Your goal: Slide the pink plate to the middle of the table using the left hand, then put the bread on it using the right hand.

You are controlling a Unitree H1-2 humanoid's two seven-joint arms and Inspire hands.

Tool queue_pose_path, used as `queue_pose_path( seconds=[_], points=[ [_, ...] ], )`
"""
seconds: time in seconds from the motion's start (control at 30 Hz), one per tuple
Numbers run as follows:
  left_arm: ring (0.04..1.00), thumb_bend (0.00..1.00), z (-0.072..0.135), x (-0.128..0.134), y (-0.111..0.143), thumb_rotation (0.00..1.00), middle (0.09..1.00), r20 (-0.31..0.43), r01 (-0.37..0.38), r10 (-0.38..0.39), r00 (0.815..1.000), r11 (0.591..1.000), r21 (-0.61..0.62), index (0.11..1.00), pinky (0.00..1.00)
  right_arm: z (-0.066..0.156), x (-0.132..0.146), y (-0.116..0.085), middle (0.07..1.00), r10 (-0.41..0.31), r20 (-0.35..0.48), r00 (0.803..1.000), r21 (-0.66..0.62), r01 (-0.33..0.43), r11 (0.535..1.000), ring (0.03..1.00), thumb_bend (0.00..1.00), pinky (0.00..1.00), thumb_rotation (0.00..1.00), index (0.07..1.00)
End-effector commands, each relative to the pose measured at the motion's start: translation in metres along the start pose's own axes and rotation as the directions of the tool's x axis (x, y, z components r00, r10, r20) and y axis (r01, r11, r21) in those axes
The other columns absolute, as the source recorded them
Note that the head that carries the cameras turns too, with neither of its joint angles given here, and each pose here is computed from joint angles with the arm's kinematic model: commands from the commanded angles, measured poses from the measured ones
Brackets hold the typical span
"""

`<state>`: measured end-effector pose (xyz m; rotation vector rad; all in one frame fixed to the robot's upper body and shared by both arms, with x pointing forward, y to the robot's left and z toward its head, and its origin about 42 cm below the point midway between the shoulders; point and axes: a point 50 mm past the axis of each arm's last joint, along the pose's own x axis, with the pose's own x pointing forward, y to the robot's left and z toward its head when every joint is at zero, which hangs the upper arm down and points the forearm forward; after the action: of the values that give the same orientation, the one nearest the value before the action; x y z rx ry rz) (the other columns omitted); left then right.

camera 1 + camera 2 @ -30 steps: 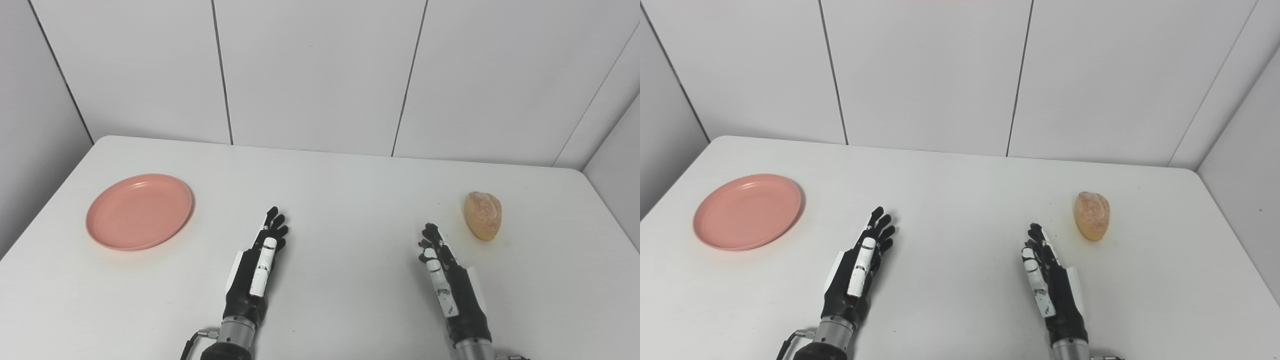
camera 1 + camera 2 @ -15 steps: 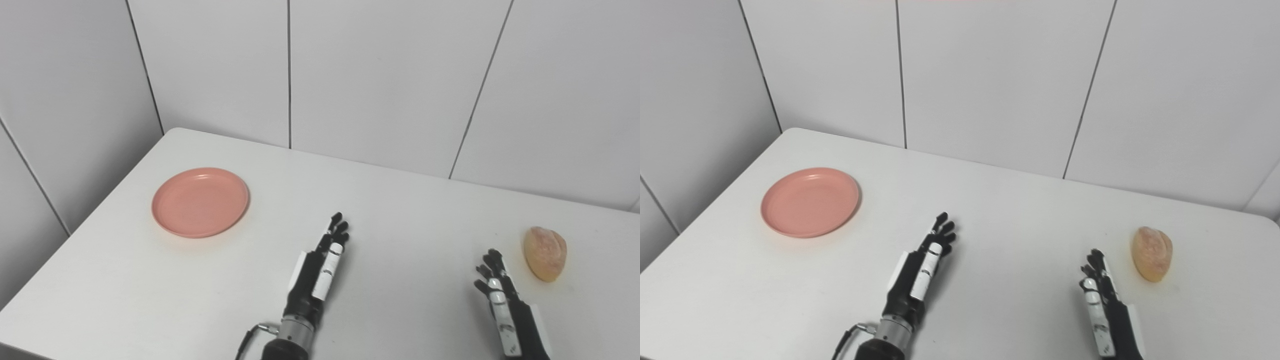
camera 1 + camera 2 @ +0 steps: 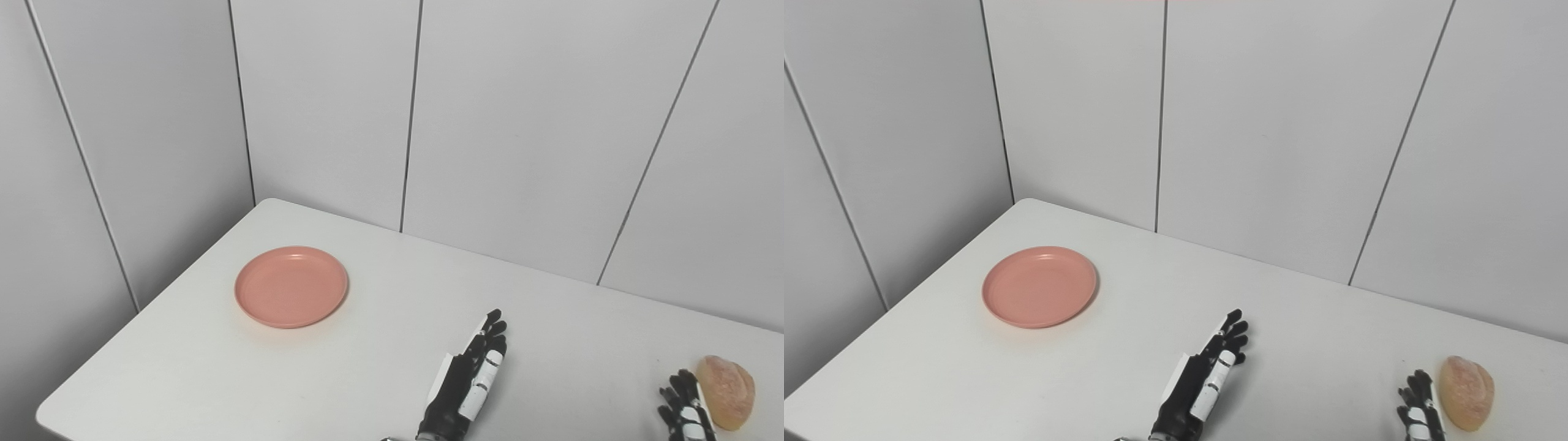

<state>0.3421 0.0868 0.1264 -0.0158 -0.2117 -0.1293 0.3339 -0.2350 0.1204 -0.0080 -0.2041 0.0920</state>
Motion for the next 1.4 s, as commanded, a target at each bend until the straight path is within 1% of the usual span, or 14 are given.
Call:
queue_pose_path(
  seconds=[0.0,0.23,0.47,0.57,0.7,0.8,0.9,1.07,1.13,1.2,1.37],
  points=[
    [0.931,0.37,-0.023,-0.016,-0.003,0.98,0.946,-0.057,-0.014,0.014,0.998,1.000,-0.003,0.934,0.88,-0.015,-0.014,-0.005,0.998,-0.027,-0.037,0.999,-0.011,0.027,1.000,0.989,0.20,1.00,1.00,1.000],
    [0.933,0.38,-0.022,-0.016,-0.004,1.00,0.947,-0.054,-0.017,0.016,0.998,1.000,-0.011,0.937,0.88,-0.016,-0.013,-0.005,0.989,-0.028,-0.024,0.999,-0.011,0.028,1.000,0.979,0.26,0.98,1.00,0.991],
    [0.941,0.40,-0.018,-0.016,-0.002,1.00,0.958,-0.052,-0.012,0.011,0.999,1.000,-0.007,0.946,0.90,-0.015,-0.014,-0.004,0.980,-0.033,-0.038,0.999,-0.018,0.032,0.999,0.968,0.29,0.97,1.00,0.980],
    [0.938,0.41,-0.014,-0.015,-0.001,1.00,0.956,-0.040,-0.015,0.015,0.999,1.000,0.001,0.942,0.89,-0.014,-0.015,-0.003,0.973,-0.031,-0.036,0.999,-0.012,0.030,0.999,0.960,0.29,0.95,1.00,0.973],
    [0.937,0.43,-0.008,-0.013,0.002,1.00,0.951,-0.031,-0.021,0.021,0.999,1.000,0.008,0.938,0.91,-0.015,-0.014,-0.002,0.974,-0.021,-0.029,0.999,-0.004,0.021,1.000,0.961,0.27,0.93,1.00,0.970],
    [0.937,0.44,-0.004,-0.011,0.004,1.00,0.950,-0.021,-0.030,0.030,0.999,1.000,0.003,0.936,0.90,-0.015,-0.014,0.000,0.979,-0.019,-0.028,0.999,-0.004,0.019,1.000,0.966,0.29,0.94,1.00,0.976],
    [0.939,0.46,0.007,-0.009,0.010,1.00,0.951,0.000,-0.033,0.033,0.999,0.999,0.012,0.937,0.90,-0.014,-0.013,0.002,0.984,-0.016,-0.031,0.999,0.006,0.017,1.000,0.972,0.28,0.95,1.00,0.979],
    [0.936,0.42,0.025,-0.007,0.016,1.00,0.954,0.041,-0.038,0.037,0.998,0.999,0.018,0.937,0.90,-0.013,-0.013,0.004,0.992,-0.009,-0.035,0.999,0.016,0.009,1.000,0.978,0.28,0.94,1.00,0.988],
    [0.939,0.43,0.033,-0.006,0.020,1.00,0.959,0.065,-0.041,0.039,0.997,0.999,0.016,0.942,0.91,-0.013,-0.013,0.005,0.986,-0.014,-0.041,0.999,0.017,0.015,1.000,0.972,0.29,0.93,1.00,0.982],
    [0.929,0.45,0.039,-0.004,0.023,1.00,0.951,0.089,-0.045,0.043,0.995,0.999,0.016,0.934,0.91,-0.012,-0.012,0.005,0.985,-0.012,-0.037,0.999,0.019,0.013,1.000,0.971,0.27,0.93,1.00,0.982],
    [0.928,0.44,0.054,0.000,0.031,1.00,0.946,0.122,-0.050,0.047,0.991,0.998,0.022,0.932,0.92,-0.012,-0.012,0.006,0.990,-0.006,-0.029,1.000,0.033,0.007,0.999,0.975,0.27,0.93,1.00,0.984]
  ],
)
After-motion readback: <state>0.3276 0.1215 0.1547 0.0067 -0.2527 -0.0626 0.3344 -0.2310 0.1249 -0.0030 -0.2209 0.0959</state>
